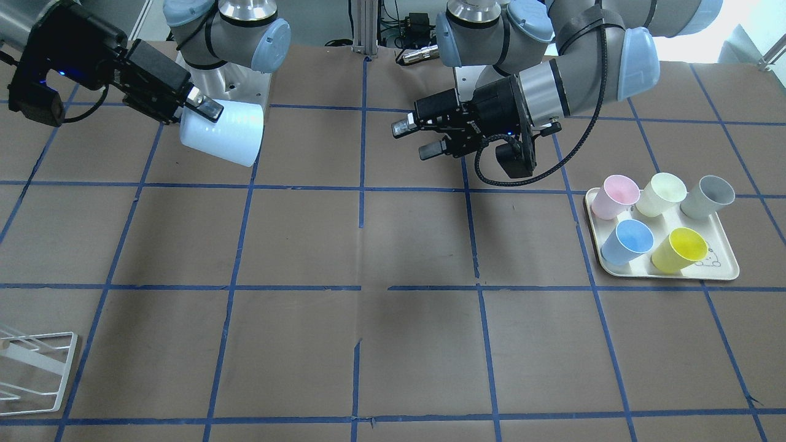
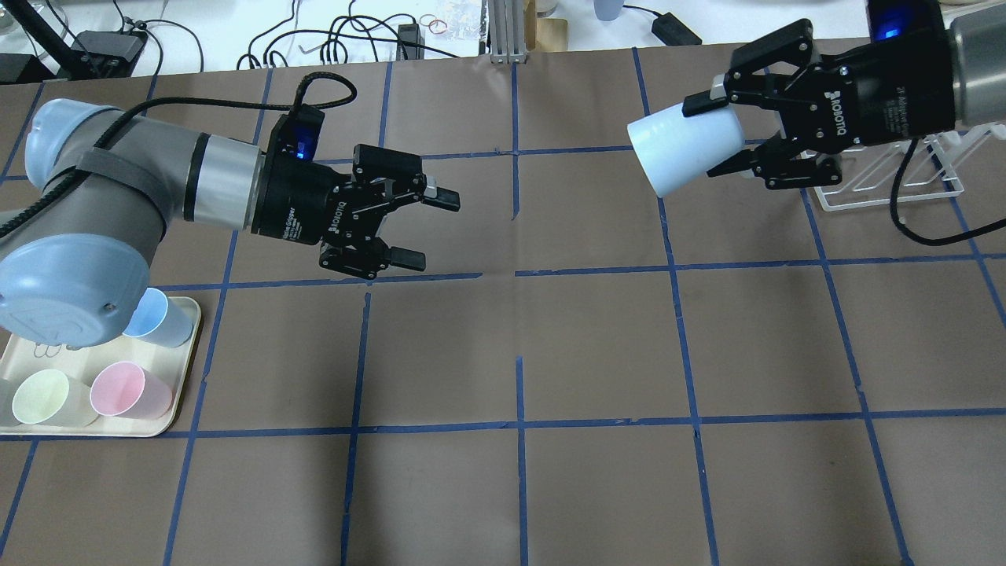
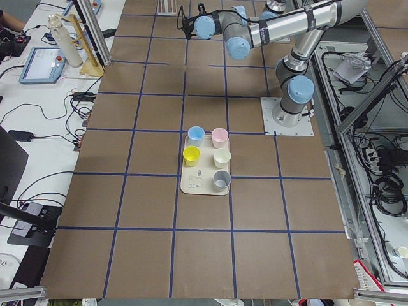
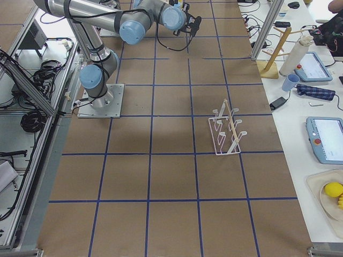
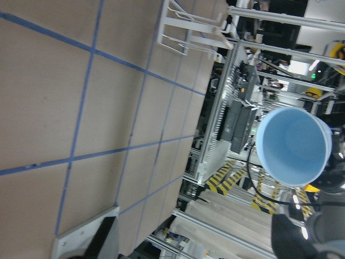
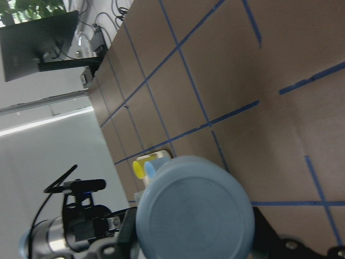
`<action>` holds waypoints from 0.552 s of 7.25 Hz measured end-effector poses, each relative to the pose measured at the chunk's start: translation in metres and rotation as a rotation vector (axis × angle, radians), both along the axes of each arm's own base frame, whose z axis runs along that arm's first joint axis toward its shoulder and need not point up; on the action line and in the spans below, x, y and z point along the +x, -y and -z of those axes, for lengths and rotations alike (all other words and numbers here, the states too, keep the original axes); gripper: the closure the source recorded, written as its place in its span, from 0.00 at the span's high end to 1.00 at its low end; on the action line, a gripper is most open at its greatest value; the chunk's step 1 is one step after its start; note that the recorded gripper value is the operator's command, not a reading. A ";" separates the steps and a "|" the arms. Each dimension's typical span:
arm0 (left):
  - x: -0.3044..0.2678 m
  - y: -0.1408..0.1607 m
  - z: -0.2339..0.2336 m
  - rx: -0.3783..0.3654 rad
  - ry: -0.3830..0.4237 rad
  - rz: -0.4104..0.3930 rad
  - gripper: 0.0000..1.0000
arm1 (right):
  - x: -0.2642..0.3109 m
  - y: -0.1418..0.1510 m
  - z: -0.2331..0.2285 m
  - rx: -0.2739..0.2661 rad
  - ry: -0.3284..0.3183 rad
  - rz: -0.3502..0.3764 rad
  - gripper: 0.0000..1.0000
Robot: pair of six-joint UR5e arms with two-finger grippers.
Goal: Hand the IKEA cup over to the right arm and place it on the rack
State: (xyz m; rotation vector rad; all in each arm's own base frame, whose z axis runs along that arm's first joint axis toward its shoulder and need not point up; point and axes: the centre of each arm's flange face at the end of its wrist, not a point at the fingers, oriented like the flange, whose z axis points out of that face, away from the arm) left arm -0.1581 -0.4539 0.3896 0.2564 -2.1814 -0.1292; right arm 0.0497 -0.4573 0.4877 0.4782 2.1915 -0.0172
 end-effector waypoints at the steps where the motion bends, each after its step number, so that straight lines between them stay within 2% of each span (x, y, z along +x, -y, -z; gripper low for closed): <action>1: 0.009 0.008 0.000 -0.042 0.147 0.014 1.00 | -0.010 0.000 -0.001 -0.044 -0.141 -0.055 0.25; 4: 0.028 0.036 -0.043 -0.135 0.586 0.068 1.00 | -0.052 0.012 0.016 -0.186 -0.545 -0.326 0.25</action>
